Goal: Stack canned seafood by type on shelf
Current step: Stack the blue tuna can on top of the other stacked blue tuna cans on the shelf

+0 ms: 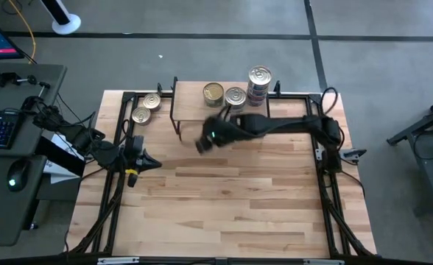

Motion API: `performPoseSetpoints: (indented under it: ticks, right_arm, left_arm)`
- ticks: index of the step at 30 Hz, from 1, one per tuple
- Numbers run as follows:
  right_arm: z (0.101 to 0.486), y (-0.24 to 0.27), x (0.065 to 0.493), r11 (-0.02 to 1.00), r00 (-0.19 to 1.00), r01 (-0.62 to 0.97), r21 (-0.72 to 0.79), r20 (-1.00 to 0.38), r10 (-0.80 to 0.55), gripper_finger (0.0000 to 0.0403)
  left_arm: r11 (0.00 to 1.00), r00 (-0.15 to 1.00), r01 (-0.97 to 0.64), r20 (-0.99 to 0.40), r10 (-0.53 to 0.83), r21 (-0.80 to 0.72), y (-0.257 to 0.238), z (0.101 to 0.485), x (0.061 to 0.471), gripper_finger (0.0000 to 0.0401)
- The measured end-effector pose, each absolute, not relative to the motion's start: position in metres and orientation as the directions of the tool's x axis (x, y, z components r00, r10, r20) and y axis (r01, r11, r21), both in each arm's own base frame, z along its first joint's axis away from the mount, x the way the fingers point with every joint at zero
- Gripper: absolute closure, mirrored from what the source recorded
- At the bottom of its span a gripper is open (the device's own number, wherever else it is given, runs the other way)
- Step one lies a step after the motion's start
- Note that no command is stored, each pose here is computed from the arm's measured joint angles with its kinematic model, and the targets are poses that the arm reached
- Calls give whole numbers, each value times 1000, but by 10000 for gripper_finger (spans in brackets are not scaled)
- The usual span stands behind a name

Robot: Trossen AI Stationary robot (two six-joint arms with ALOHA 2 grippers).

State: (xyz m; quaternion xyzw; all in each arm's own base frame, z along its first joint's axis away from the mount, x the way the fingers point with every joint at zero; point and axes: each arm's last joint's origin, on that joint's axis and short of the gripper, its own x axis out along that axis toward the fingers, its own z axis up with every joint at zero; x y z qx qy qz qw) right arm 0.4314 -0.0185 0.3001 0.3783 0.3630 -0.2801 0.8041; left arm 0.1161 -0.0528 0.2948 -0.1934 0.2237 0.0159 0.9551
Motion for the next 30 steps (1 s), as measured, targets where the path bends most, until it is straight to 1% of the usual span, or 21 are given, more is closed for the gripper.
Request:
performPoseSetpoints:
  ticks: [2,3,4,5,7,9,10,11,12,14,15,17,19,22,25,28,30]
  right_arm:
    - [295,0,418,691,464,683,236,-871,-161,149]
    - [292,7,410,746,389,651,139,-906,-170,149]
    - [288,13,401,779,297,625,45,-937,-184,149]
    - [286,18,391,784,203,620,-34,-958,-202,149]
    - [284,24,375,744,51,649,-158,-967,-250,149]
    - [284,31,364,711,-43,643,-283,-941,-335,149]
    - [284,36,362,708,-61,626,-328,-925,-375,149]
    - [284,41,361,716,-50,600,-358,-910,-412,149]
    - [284,46,360,747,-32,541,-387,-897,-441,149]
    - [283,58,357,806,-13,401,-435,-883,-470,149]
    - [282,63,356,812,-9,359,-460,-872,-490,149]
    - [276,70,352,809,-15,311,-499,-853,-521,149]
    - [270,77,345,800,-16,279,-531,-836,-549,149]
    - [265,93,327,783,-8,281,-555,-817,-577,149]
    - [257,104,301,740,-12,369,-563,-799,-602,149]
    - [252,109,271,693,-39,493,-527,-809,-587,149]
    - [246,111,254,682,-84,535,-498,-835,-543,150]
  left_arm:
    - [888,908,-174,-419,-24,-427,-51,296,118,401]
    - [864,908,-219,-419,11,-453,-49,295,119,401]
    - [839,906,-261,-421,42,-477,-47,295,122,401]
    - [820,903,-291,-425,66,-492,-45,294,125,401]
    - [800,889,-329,-450,84,-502,-39,293,133,401]
    - [780,865,-370,-493,91,-505,-31,295,145,401]
    - [773,842,-395,-532,89,-496,-26,296,151,401]
    - [766,803,-438,-588,99,-470,-20,296,156,401]
    - [759,744,-495,-658,118,-424,-11,296,160,401]
    - [731,566,-627,-803,189,-270,8,295,165,401]
    - [701,461,-692,-854,242,-175,19,293,166,401]
    - [608,266,-794,-899,349,1,42,289,166,401]
    - [509,143,-857,-913,381,78,63,281,164,401]
    - [411,30,-901,-928,371,135,85,266,158,401]
    - [307,-50,-935,-923,381,177,103,250,150,401]
    - [236,-74,-956,-922,381,174,116,239,146,401]
    - [218,-69,-961,-910,409,171,124,234,146,401]
